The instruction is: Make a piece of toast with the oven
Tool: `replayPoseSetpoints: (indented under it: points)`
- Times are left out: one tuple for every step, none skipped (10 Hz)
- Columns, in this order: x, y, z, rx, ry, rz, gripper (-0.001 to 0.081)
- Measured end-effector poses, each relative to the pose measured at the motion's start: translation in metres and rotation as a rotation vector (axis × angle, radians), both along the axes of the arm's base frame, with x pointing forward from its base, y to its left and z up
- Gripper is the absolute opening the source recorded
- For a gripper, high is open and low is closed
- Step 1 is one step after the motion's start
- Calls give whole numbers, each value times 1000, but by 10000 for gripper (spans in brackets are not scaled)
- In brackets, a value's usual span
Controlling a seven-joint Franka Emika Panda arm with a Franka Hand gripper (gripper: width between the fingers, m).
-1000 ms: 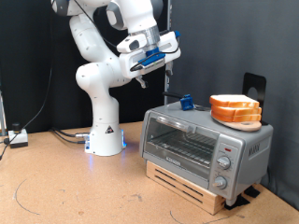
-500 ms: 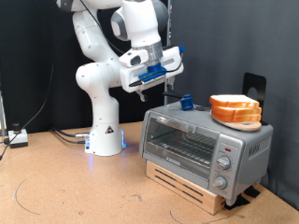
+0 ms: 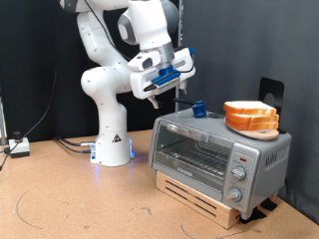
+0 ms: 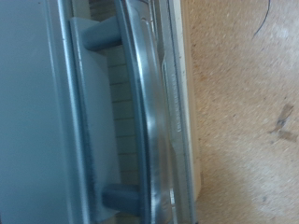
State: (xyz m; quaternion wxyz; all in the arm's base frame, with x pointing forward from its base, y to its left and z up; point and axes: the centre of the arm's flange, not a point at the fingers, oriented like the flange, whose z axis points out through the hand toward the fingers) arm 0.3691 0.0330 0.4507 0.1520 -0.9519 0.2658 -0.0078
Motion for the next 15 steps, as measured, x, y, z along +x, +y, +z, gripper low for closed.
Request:
replayPoseSetpoints:
  points:
    - [-3,1,-7,-17,3,15,807]
    - [-7,2,-14,-29,21,25,807]
    - [-11,3,-23,-39,38,33,807]
    - [-15,3,-31,-48,54,38,807]
    - [-18,3,-40,-56,70,41,807]
    - [-21,2,-48,-66,83,44,807]
    - [-24,2,-56,-72,93,44,807]
    - [-27,3,-65,-77,104,44,807]
    - [-27,4,-73,-81,109,40,807]
    - [-27,5,-81,-87,112,36,807]
    - [-26,6,-87,-93,117,31,807]
    - [-25,6,-93,-99,123,26,807]
    - [-23,6,-96,-103,126,22,807]
    - [-22,5,-96,-103,129,12,807]
    - [-21,2,-96,-103,133,-5,807]
